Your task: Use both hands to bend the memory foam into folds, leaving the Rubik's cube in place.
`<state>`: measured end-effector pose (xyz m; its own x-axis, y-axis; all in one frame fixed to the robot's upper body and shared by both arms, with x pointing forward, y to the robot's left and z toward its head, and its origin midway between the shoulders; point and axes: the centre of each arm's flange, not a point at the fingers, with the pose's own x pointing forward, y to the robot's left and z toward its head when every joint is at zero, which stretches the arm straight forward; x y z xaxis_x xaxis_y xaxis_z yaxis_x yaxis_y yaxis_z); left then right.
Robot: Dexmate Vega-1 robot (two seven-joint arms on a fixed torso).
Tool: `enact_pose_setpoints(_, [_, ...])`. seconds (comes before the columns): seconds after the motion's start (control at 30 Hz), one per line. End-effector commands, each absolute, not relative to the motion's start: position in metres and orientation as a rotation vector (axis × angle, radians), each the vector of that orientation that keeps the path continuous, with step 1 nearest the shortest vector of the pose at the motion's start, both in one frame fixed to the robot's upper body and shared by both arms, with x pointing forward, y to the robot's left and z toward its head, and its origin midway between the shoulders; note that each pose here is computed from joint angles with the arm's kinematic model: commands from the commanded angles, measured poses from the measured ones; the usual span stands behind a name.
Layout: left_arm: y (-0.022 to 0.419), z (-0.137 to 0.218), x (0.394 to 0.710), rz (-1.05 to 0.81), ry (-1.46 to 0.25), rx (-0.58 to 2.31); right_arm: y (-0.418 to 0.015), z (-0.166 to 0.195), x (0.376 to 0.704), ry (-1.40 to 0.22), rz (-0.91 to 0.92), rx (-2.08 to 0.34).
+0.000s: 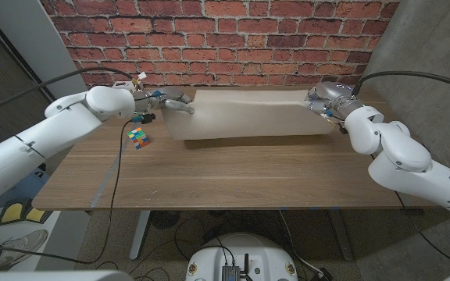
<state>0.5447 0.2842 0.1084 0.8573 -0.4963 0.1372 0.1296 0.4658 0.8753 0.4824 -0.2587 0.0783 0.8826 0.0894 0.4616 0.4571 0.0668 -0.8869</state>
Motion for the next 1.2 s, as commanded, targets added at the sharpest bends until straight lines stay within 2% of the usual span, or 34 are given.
enact_pose_setpoints(0.03, [0.307, 0.097, 0.580, -0.421, -0.352, 0.863, -0.258, 0.101, 0.502, -0.473, -0.307, -1.500])
enact_pose_setpoints(0.37, [0.311, 0.096, 0.600, -0.430, -0.329, 0.794, -0.252, 0.115, 0.526, -0.484, -0.300, -1.505])
enact_pose_setpoints(1.2, [0.295, 0.124, 0.629, -0.375, -0.299, 0.825, -0.252, 0.129, 0.583, -0.466, -0.305, -1.517])
